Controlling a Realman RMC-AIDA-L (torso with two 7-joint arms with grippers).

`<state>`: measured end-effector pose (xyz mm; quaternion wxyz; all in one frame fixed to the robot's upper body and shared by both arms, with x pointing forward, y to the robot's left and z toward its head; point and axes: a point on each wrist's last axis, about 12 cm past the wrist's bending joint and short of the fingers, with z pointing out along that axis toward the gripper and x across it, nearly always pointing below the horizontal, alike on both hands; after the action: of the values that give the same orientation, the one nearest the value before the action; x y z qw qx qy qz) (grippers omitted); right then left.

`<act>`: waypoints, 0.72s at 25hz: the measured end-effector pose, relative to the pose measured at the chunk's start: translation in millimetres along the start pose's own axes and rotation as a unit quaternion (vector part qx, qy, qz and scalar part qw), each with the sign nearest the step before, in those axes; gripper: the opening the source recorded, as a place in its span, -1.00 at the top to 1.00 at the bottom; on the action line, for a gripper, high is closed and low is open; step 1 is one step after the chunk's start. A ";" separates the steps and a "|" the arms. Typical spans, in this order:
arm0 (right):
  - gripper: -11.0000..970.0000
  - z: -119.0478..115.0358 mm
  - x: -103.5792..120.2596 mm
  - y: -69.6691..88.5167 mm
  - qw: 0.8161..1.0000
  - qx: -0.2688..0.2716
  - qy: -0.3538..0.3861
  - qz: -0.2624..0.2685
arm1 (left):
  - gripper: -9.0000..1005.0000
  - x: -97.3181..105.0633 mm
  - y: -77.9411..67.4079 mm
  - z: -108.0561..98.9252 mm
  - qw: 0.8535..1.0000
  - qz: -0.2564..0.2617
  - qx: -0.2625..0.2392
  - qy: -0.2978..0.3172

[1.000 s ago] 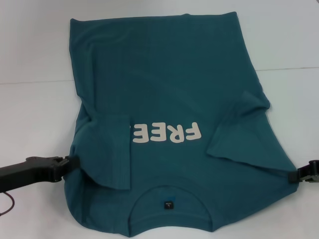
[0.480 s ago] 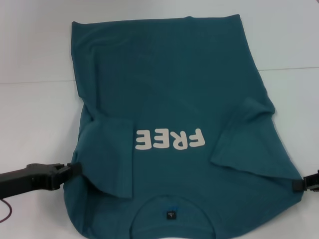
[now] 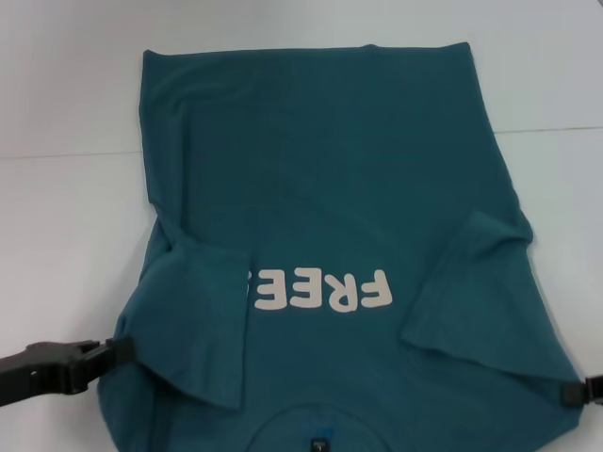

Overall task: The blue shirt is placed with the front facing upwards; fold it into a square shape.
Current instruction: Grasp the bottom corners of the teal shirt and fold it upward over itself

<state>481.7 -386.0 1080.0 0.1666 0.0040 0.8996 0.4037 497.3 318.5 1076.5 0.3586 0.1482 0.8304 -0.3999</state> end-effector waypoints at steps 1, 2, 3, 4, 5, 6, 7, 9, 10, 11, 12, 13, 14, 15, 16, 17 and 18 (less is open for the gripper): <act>0.89 0.4 3.3 0.7 1.000 -0.003 0.002 0.001 | 0.95 2.0 -0.2 -2.9 1.000 -0.004 0.002 -0.003; 0.89 0.3 6.9 1.3 1.000 -0.005 0.004 0.002 | 0.95 4.1 -0.5 -5.8 1.000 -0.008 0.004 -0.006; 0.89 0.1 11.5 1.5 1.000 -0.006 0.006 0.004 | 0.95 5.2 -0.6 -7.4 1.000 -0.010 0.005 -0.007; 0.89 -0.2 15.2 1.2 1.000 -0.007 0.006 0.006 | 0.95 7.3 -1.0 -10.0 1.000 -0.013 0.006 -0.009; 0.89 -0.7 19.4 0.7 1.000 -0.008 0.008 0.008 | 0.95 9.4 -1.6 -12.3 1.000 -0.015 0.008 -0.011; 0.89 -1.4 23.3 0.1 1.000 -0.009 0.009 0.011 | 0.95 10.9 -2.1 -14.1 1.000 -0.017 0.010 -0.012; 0.89 -3.0 27.1 -0.5 1.000 -0.012 0.009 0.014 | 0.95 13.5 -3.4 -16.0 1.000 -0.020 0.013 -0.012; 0.89 -7.4 34.0 -1.8 1.000 -0.017 0.005 0.022 | 0.95 17.0 -5.0 -19.2 1.000 -0.023 0.016 -0.012; 0.89 -9.4 36.8 -2.6 1.000 -0.018 0.003 0.025 | 0.95 18.8 -5.8 -20.5 0.999 -0.024 0.017 -0.012; 0.89 -11.7 39.7 -3.5 0.999 -0.019 -0.001 0.029 | 0.95 21.0 -6.5 -22.0 0.999 -0.027 0.018 -0.012; 0.89 -13.8 42.0 -4.3 0.999 -0.019 -0.003 0.031 | 0.95 22.9 -6.8 -23.0 0.999 -0.029 0.018 -0.012; 0.89 -15.6 44.1 -4.9 0.999 -0.019 -0.006 0.033 | 0.95 24.6 -7.1 -24.0 0.999 -0.031 0.019 -0.012; 0.88 -17.1 45.5 -5.2 0.999 -0.020 -0.008 0.033 | 0.95 26.9 -7.6 -25.1 0.999 -0.034 0.019 -0.012; 0.88 -18.3 47.0 -5.5 0.999 -0.021 -0.009 0.035 | 0.95 28.3 -8.0 -25.8 0.999 -0.036 0.020 -0.013; 0.88 -19.2 48.3 -5.6 0.999 -0.022 -0.010 0.036 | 0.95 29.4 -8.5 -26.6 0.999 -0.038 0.022 -0.013; 0.88 -19.6 49.5 -5.7 0.999 -0.024 -0.010 0.038 | 0.95 30.4 -9.1 -27.5 0.999 -0.039 0.024 -0.014; 0.88 -19.9 50.3 -5.5 0.999 -0.025 -0.009 0.038 | 0.95 31.3 -9.7 -28.9 0.999 -0.041 0.026 -0.016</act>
<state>428.9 -397.0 1073.4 0.1590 0.0377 0.8870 0.4320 456.5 333.3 1071.7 0.3511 0.1164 0.8193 -0.4380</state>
